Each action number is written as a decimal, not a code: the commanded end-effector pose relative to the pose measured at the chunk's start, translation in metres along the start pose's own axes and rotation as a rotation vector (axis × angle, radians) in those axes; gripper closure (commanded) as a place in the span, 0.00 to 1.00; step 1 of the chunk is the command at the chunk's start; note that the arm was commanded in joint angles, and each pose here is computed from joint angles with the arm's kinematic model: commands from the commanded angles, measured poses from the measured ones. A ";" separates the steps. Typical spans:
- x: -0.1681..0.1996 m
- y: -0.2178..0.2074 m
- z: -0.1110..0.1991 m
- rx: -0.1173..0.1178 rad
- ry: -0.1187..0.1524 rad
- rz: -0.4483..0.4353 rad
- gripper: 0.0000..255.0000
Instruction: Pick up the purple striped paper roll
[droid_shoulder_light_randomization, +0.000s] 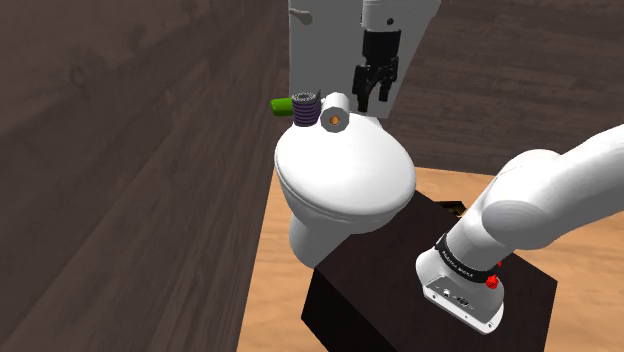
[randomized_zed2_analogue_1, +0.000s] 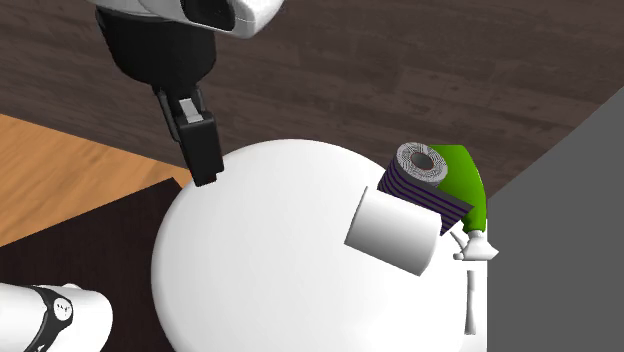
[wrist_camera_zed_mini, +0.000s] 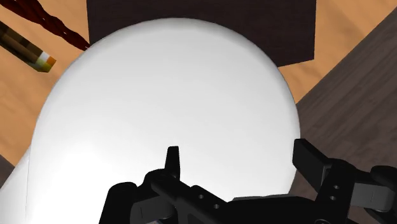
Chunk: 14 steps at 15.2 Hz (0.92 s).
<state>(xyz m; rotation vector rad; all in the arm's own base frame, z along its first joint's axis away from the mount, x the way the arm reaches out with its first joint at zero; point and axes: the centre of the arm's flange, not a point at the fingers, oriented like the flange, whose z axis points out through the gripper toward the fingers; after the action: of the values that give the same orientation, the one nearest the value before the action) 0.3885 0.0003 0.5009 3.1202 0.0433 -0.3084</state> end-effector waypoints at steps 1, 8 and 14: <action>0.030 0.004 0.004 -0.003 0.001 0.024 0.00; 0.120 0.019 0.016 -0.012 0.000 0.106 0.00; 0.196 0.037 0.026 -0.019 0.000 0.177 0.00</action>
<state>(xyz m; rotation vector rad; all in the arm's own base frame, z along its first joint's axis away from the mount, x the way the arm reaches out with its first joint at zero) 0.5635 -0.0293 0.4397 3.0800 -0.2078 -0.3027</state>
